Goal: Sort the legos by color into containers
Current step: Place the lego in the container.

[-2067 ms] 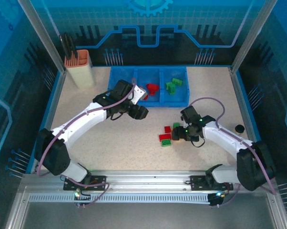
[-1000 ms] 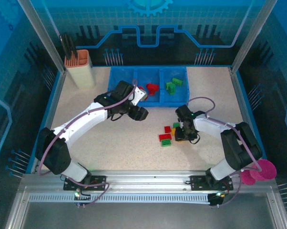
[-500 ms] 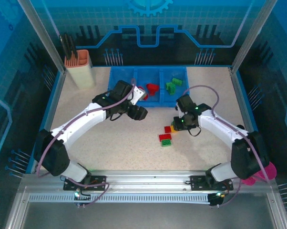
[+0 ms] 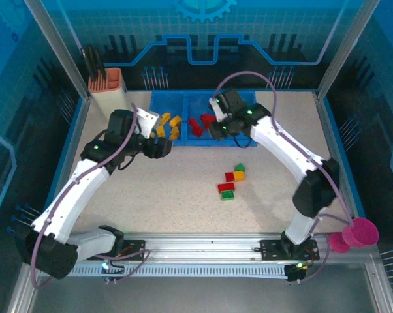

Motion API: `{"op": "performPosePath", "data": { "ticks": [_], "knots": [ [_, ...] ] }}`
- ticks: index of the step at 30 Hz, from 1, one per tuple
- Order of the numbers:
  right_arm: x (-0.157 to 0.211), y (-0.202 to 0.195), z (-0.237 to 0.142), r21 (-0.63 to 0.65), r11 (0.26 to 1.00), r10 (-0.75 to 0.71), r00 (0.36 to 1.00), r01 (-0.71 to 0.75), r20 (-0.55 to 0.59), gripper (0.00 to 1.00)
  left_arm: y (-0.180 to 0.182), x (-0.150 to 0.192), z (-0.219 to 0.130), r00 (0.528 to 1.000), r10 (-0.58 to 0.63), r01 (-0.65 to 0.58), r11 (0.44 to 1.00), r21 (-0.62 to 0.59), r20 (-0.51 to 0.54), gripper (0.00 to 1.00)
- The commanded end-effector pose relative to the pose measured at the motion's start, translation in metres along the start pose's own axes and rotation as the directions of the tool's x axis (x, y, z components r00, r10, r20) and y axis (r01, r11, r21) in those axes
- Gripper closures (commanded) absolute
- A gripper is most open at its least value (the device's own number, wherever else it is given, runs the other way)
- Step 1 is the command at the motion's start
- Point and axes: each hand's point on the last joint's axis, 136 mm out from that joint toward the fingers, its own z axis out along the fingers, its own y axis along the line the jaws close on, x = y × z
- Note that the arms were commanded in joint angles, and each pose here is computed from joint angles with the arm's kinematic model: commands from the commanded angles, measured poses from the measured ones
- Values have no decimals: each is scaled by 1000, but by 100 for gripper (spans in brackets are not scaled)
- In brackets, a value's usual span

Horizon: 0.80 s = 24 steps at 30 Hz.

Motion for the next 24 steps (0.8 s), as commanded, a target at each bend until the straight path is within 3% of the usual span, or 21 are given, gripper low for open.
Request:
{"op": "performPosePath", "data": {
  "ticks": [1, 13, 16, 20, 24],
  "knots": [
    [-41, 17, 18, 35, 988, -152, 986, 150, 65, 75, 6, 20, -14, 999, -30, 30, 999, -19, -22, 21],
    [-125, 83, 84, -39, 956, -270, 922, 292, 277, 75, 10, 41, -35, 994, -107, 108, 993, -50, 25, 19],
    [-124, 95, 119, -60, 945, -289, 907, 321, 305, 74, 9, 43, -38, 993, -111, 112, 993, -49, 27, 19],
    [-120, 119, 147, 13, 884, -435, 813, 467, 387, 71, 9, 41, -43, 993, -107, 109, 992, -56, 50, 19],
    [-118, 126, 170, 81, 845, -522, 779, 529, 347, 72, 9, 41, -44, 993, -107, 110, 992, -56, 59, 19]
  ]
}}
